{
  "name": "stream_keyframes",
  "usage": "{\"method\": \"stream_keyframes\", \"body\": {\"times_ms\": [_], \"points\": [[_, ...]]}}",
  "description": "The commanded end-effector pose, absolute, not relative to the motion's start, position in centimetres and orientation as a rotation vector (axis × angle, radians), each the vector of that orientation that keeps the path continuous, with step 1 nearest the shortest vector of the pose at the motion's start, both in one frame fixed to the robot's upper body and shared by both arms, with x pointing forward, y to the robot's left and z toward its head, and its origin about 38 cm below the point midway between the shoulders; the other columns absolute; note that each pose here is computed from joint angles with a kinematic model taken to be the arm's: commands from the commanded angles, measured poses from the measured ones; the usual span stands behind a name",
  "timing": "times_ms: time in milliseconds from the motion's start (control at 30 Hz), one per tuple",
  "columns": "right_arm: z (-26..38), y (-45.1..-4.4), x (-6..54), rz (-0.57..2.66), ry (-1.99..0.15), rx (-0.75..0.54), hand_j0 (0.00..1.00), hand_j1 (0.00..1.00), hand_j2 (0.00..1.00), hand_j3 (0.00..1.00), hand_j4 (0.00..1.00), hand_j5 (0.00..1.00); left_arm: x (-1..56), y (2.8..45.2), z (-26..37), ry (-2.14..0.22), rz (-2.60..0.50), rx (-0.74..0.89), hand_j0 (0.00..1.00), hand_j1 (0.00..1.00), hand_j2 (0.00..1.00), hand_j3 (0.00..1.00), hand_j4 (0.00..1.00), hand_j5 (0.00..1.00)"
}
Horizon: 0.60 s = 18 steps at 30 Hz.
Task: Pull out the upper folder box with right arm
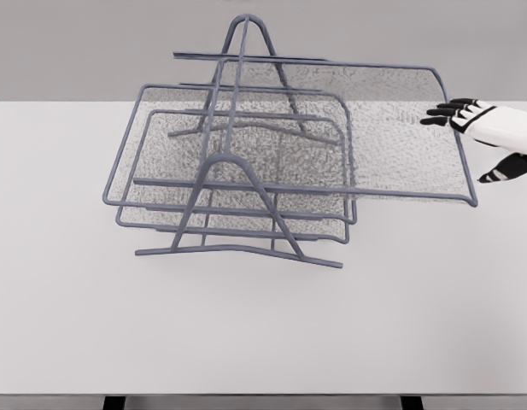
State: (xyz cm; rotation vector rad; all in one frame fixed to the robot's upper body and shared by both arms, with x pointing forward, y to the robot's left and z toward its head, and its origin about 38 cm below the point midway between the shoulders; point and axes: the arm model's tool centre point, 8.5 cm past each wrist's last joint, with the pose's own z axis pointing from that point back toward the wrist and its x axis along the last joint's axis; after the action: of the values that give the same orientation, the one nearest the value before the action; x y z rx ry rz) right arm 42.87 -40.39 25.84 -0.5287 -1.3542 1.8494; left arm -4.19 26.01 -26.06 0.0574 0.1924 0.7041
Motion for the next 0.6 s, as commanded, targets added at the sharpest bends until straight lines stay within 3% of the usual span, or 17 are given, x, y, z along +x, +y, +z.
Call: {"method": "stream_keyframes", "body": {"times_ms": [0,300,367,433,500,567], "points": [[26.2,-43.4,42.5,1.931,-1.182,-0.648,1.00,1.00,1.00,1.00,1.00,1.00,-4.2,26.0,-26.1,0.193,0.703,0.058,1.00,1.00,1.00,1.00,1.00,1.00],[28.7,-46.7,41.6,1.856,-1.170,-0.742,1.00,1.00,1.00,1.00,1.00,1.00,-4.1,26.0,-26.1,0.191,0.703,0.057,1.00,1.00,1.00,1.00,1.00,1.00],[31.5,-46.6,41.1,1.798,-1.295,-0.720,1.00,1.00,1.00,1.00,1.00,1.00,-4.1,26.0,-26.1,0.191,0.703,0.057,1.00,1.00,1.00,1.00,1.00,1.00],[35.1,-44.6,40.1,1.852,-1.391,-0.735,1.00,1.00,1.00,1.00,1.00,1.00,-4.2,26.0,-26.1,0.193,0.703,0.058,1.00,1.00,1.00,1.00,1.00,1.00],[39.4,-40.1,37.2,2.018,-1.494,-0.710,1.00,1.00,1.00,1.00,1.00,1.00,-4.2,26.0,-26.1,0.193,0.703,0.058,1.00,1.00,1.00,1.00,1.00,1.00],[38.3,-38.8,37.1,2.046,-1.508,-0.645,1.00,1.00,1.00,1.00,1.00,1.00,-4.2,26.0,-26.1,0.193,0.703,0.057,1.00,1.00,1.00,1.00,1.00,1.00]]}}
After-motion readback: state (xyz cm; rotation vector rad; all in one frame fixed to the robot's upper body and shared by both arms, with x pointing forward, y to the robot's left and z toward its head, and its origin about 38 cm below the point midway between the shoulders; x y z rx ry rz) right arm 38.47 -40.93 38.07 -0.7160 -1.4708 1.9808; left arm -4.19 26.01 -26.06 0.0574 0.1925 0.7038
